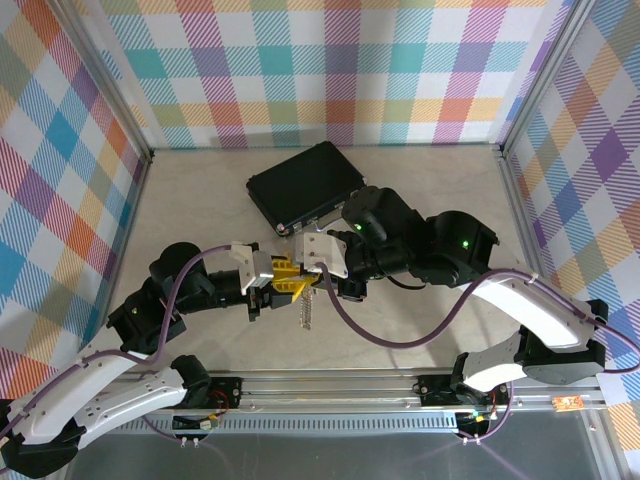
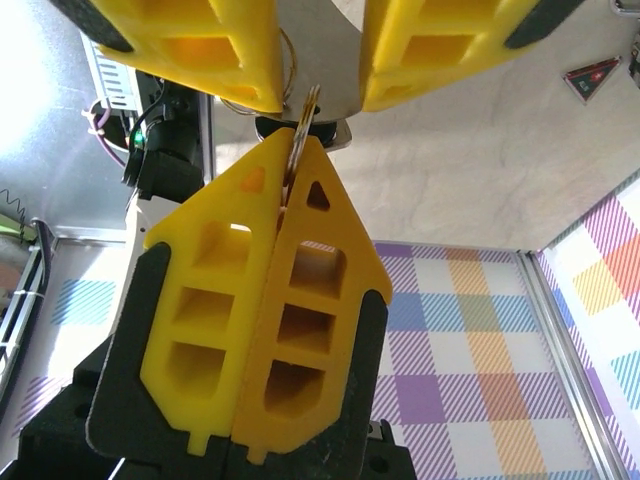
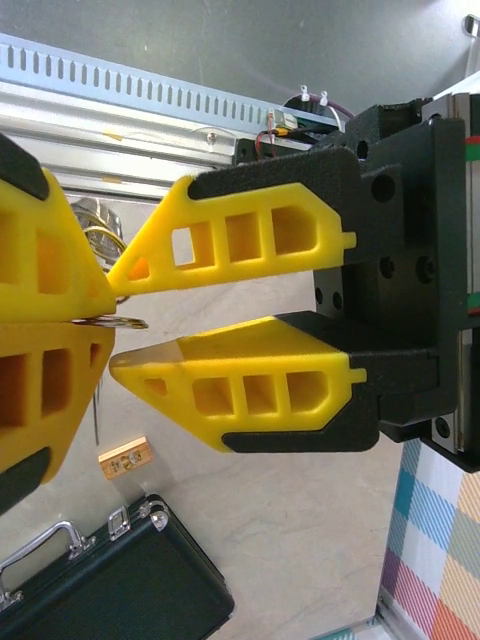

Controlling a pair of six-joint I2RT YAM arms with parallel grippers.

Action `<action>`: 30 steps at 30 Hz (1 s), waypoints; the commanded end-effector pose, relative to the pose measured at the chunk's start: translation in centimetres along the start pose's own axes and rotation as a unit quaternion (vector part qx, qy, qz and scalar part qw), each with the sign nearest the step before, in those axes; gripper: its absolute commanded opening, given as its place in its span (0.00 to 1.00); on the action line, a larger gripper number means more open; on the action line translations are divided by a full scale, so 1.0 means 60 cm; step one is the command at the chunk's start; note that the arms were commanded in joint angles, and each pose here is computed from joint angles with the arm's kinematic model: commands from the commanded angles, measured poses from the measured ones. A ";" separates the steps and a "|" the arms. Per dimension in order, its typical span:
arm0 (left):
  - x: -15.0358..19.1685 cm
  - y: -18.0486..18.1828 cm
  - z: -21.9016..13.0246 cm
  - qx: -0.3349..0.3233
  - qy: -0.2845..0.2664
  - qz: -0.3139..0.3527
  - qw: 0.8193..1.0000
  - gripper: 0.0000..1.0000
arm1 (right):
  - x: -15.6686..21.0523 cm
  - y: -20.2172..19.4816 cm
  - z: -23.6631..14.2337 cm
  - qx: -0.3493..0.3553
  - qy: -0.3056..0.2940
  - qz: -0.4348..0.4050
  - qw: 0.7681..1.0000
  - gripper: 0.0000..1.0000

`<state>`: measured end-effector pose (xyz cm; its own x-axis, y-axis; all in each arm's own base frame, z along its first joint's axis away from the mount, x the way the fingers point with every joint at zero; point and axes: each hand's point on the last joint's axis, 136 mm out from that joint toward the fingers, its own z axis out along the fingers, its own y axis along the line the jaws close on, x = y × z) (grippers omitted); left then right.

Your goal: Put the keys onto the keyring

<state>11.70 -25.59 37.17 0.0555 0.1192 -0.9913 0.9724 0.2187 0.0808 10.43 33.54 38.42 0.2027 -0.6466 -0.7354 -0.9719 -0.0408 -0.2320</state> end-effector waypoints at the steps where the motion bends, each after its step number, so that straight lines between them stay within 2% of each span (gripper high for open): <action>1: -0.031 -0.003 -0.008 -0.002 -0.030 0.021 0.999 0.21 | -0.008 0.011 0.001 -0.020 -0.004 0.001 1.000 0.00; 3: -0.029 -0.004 -0.005 0.003 -0.029 0.019 0.999 0.20 | -0.003 0.013 0.006 -0.024 0.002 0.002 1.000 0.00; 6: -0.030 -0.006 -0.002 0.010 -0.034 0.014 0.999 0.08 | -0.003 0.016 0.007 -0.029 0.003 0.002 1.000 0.00; 9: -0.029 -0.006 0.000 0.011 -0.034 0.012 0.999 0.07 | -0.010 0.019 0.002 -0.033 -0.009 0.002 0.999 0.00; 13: -0.030 -0.004 -0.002 0.006 -0.036 0.015 0.999 0.00 | -0.012 0.022 0.001 -0.038 -0.012 0.002 0.999 0.00; 17: -0.037 -0.006 -0.009 0.003 -0.044 0.020 0.999 0.00 | -0.010 0.022 0.003 -0.038 -0.008 0.006 0.999 0.01; 20: -0.050 -0.010 -0.017 0.005 -0.056 0.025 0.998 0.00 | -0.015 0.021 -0.004 -0.035 -0.018 0.016 0.999 0.14; 22: -0.058 -0.017 -0.022 0.014 -0.062 0.027 0.998 0.00 | -0.018 0.018 -0.009 -0.027 -0.026 0.022 0.999 0.18; 30: -0.083 -0.035 -0.033 0.039 -0.086 0.031 0.995 0.00 | -0.011 0.019 -0.011 -0.019 -0.031 0.033 0.999 0.21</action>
<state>10.40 -25.34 38.37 0.0762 0.0724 -0.9945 0.9814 0.1708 0.0876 9.72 33.51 38.51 0.1525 -0.6260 -0.7648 -0.9844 -0.0279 -0.1735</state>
